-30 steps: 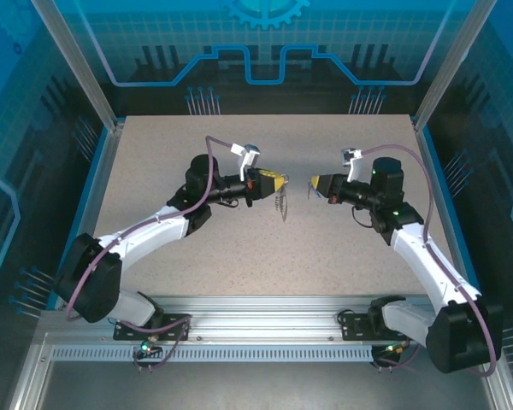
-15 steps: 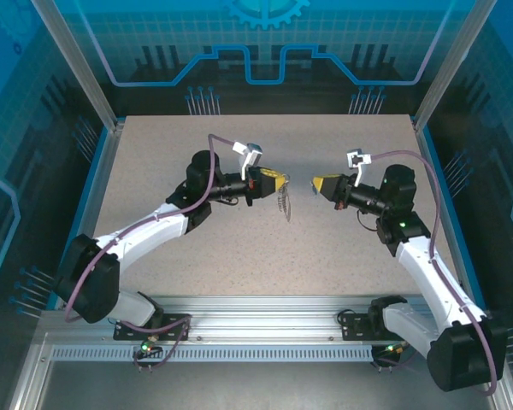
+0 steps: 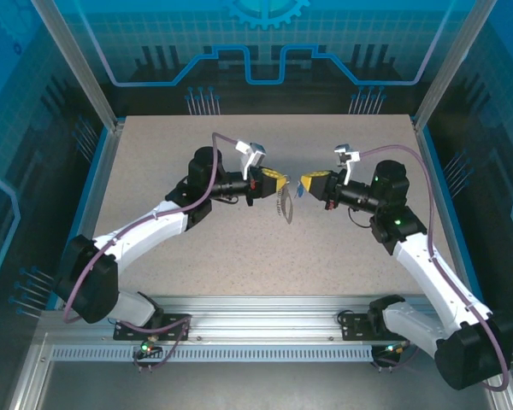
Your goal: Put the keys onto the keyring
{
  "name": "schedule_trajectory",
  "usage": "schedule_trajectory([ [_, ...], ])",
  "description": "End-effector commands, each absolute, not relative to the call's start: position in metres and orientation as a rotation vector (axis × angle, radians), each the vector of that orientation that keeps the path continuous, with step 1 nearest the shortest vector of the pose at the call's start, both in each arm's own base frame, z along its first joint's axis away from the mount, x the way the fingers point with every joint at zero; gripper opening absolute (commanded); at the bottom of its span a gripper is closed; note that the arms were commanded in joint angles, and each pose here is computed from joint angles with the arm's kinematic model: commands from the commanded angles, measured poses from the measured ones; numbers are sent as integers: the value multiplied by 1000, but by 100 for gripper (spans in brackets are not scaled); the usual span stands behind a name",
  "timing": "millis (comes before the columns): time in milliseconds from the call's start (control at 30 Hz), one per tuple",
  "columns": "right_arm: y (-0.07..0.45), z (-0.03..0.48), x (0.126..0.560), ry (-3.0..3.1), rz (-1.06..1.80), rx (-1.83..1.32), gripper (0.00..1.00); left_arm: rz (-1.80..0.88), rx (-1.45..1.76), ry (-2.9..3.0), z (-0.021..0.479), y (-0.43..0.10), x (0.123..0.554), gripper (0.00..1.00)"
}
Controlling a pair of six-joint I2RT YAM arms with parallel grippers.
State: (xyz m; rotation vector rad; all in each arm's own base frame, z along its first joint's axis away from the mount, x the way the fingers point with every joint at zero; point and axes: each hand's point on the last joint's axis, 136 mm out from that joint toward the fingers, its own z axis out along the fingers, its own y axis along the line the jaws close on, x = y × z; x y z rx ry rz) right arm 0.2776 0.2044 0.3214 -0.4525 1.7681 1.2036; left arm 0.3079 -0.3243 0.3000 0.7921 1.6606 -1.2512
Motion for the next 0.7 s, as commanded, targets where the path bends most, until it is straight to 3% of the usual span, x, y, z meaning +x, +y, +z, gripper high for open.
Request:
schedule_trajectory([
  [0,211,336,277,1729,1193,-490,0,-1204,853,1580,324,-326,301,0],
  [667,224,329,285,1753,1197,-494,0,-1171,916,1584,320,-336,296,0],
])
